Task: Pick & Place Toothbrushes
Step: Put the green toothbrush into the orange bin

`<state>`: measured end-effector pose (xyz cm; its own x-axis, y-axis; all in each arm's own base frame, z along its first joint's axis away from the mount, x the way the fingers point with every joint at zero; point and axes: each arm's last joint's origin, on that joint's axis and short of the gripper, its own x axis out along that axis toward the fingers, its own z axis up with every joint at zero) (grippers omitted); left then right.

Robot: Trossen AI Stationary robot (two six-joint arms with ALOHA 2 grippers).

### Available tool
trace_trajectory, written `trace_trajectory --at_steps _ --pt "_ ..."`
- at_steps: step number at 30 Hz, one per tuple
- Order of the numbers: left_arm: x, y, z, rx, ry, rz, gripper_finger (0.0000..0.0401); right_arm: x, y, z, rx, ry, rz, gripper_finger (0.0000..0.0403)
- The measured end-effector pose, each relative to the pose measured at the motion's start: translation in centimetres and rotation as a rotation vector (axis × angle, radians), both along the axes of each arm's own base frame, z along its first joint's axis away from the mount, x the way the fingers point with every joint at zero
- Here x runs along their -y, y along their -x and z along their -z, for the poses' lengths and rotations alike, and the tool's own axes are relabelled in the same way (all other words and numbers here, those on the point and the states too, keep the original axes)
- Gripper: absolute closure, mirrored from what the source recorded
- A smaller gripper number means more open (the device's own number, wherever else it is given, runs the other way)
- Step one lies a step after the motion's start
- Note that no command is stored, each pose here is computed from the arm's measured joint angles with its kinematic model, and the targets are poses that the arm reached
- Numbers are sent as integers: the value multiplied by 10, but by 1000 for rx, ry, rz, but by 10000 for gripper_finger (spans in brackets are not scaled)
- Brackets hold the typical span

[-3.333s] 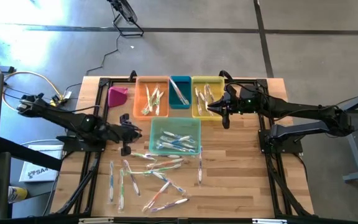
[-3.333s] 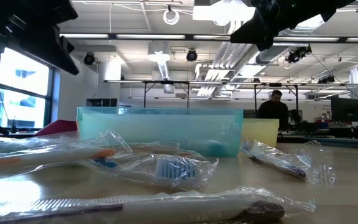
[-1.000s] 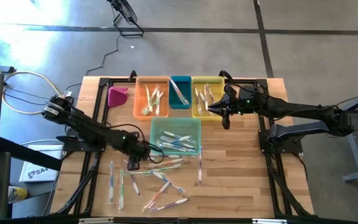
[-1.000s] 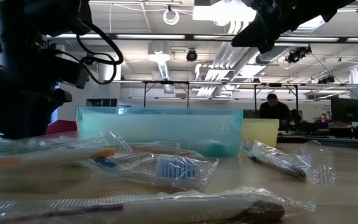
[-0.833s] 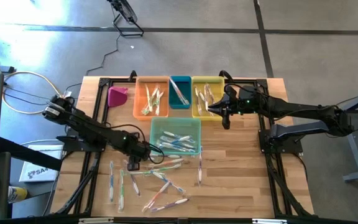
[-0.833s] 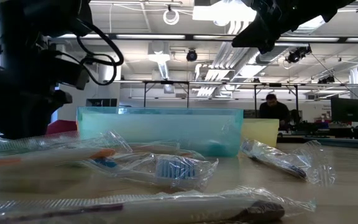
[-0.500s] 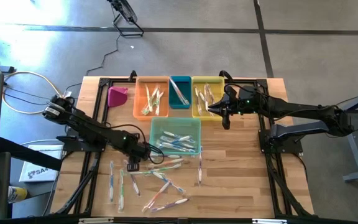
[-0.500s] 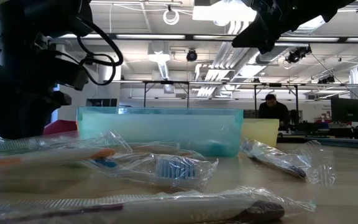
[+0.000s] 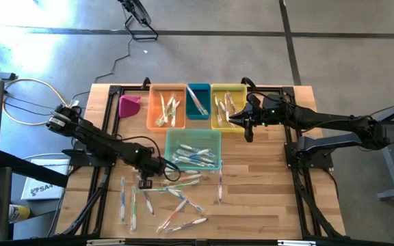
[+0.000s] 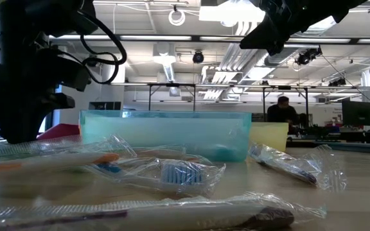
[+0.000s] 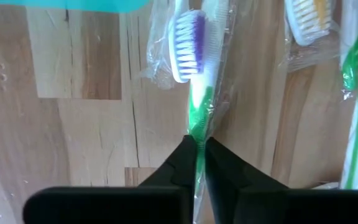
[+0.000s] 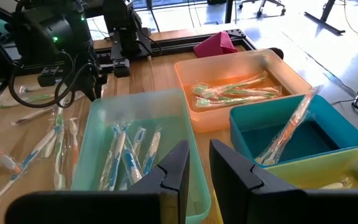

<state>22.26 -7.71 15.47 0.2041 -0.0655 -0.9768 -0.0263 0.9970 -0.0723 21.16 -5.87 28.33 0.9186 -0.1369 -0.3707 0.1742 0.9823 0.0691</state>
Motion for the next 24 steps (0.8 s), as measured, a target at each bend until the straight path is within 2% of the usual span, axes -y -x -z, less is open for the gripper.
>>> trace_trajectory --at_steps 12,24 --pt "1 1 0 -11 25 80 386 0 0 0 0 0 0 348" --pt "-2 9 -8 -25 19 82 401 0 0 0 0 0 0 348"
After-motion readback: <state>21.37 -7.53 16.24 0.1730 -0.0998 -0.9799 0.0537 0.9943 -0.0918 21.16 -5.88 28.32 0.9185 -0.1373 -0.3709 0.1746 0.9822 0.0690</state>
